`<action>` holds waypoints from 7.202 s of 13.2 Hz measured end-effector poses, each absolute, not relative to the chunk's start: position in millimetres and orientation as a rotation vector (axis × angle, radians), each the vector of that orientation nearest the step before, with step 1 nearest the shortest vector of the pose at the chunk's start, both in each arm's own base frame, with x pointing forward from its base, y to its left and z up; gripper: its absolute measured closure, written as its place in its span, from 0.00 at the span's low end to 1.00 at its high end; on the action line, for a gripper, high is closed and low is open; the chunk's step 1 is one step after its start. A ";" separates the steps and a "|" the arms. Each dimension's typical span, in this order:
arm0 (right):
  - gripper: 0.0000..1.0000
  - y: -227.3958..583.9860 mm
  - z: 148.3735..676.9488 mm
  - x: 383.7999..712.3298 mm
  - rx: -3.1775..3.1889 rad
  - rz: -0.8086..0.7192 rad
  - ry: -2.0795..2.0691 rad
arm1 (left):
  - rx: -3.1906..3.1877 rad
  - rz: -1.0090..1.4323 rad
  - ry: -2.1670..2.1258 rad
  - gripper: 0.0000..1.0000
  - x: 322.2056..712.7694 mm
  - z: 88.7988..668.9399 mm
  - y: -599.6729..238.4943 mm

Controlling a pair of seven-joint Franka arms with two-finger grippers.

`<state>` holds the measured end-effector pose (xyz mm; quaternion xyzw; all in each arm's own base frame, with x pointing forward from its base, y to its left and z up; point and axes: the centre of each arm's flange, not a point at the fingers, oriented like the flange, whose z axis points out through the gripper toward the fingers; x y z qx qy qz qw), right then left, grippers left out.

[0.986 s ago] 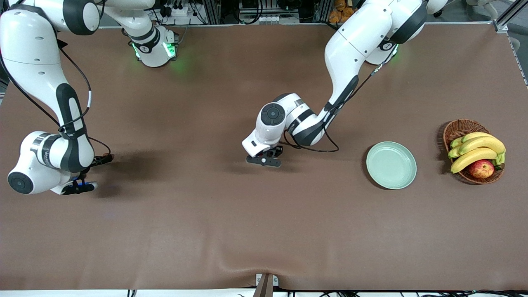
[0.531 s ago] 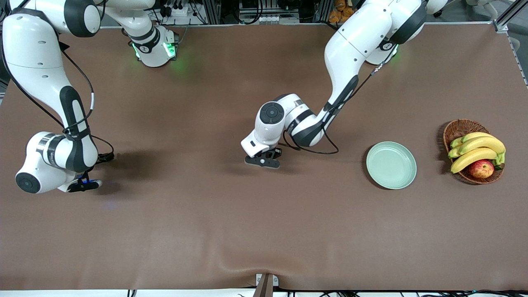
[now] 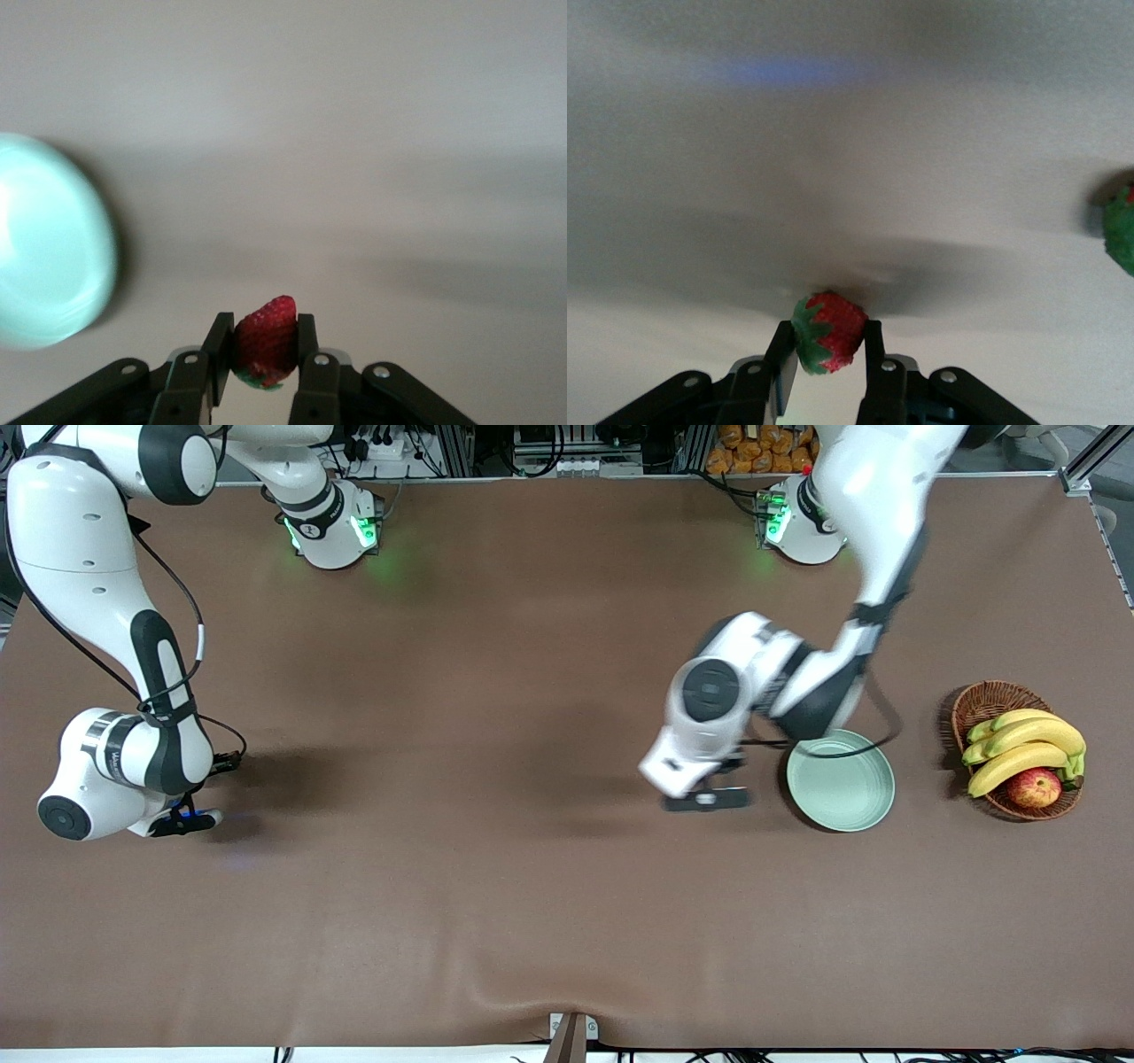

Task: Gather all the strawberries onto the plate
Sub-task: 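Carry the strawberry onto the green plate and open the left gripper, then grasp the second strawberry with the right gripper, then set the strawberry mid-table while the left gripper returns toward it, then grasp the second strawberry with the left gripper, then drop the strawberry on the plate while the right gripper grasps another, then carry the third strawberry mid-table and release it with the right gripper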

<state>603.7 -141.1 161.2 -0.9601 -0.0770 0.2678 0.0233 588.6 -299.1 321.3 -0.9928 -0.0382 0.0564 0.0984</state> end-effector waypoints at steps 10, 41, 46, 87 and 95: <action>0.65 156.8 246.9 659.8 -2.606 0.485 -0.058 | -2.948 0.373 -0.287 0.67 608.1 252.7 -80.2; 0.00 -77.4 247.6 671.7 -2.923 0.430 -0.175 | -3.250 -0.012 -0.891 0.00 540.1 211.8 -508.6; 0.00 -135.4 230.0 671.7 -3.069 0.396 -0.422 | -3.286 -0.057 -0.715 0.23 533.1 198.3 -520.6; 0.66 383.3 248.1 606.5 -2.685 0.437 0.147 | -3.046 0.246 -0.375 0.00 611.0 290.4 -108.8; 0.66 503.4 205.5 528.2 -2.713 0.338 0.257 | -3.081 0.322 -0.649 0.00 585.0 284.2 -297.6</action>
